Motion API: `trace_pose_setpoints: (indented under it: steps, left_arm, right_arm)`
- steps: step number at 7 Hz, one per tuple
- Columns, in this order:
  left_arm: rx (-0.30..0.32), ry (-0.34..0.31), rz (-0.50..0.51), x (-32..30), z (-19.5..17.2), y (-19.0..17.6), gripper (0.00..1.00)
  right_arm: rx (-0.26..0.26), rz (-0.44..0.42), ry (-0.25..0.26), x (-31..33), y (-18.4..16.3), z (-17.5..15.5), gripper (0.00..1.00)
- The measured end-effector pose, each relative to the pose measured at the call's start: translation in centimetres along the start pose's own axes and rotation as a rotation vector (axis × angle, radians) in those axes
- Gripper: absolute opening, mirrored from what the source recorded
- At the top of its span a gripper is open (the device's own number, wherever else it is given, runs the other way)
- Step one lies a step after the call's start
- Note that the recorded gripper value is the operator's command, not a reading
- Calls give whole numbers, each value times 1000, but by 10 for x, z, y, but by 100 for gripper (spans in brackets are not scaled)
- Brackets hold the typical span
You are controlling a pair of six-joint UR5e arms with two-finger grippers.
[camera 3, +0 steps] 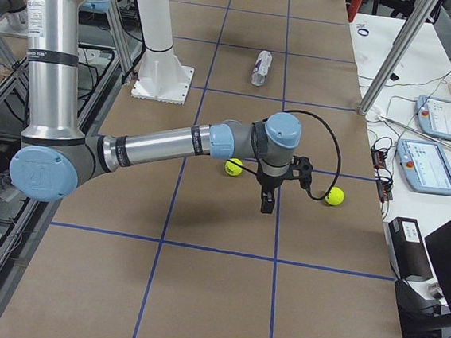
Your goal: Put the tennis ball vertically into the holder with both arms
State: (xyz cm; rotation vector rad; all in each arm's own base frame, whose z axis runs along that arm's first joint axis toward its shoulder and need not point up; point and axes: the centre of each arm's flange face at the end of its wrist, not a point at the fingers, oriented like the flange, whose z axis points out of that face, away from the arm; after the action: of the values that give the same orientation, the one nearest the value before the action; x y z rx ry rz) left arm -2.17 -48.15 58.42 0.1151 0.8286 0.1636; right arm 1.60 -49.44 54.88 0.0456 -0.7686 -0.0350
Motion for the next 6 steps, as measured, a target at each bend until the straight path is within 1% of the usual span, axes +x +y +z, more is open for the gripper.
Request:
trace_pose_setpoints:
  steps: [2, 4, 6]
  left_arm:
    - [22, -14, 10, 6, -11, 8, 100]
    - [20, -13, 5, 6, -11, 18, 100]
    - [28, -4, 12, 11, -15, 17, 99]
  right_arm:
    - [-7, 16, -2, 8, 11, 3, 100]
    - [-8, 18, -3, 9, 12, 3, 100]
    - [-8, 20, -3, 9, 12, 3, 100]
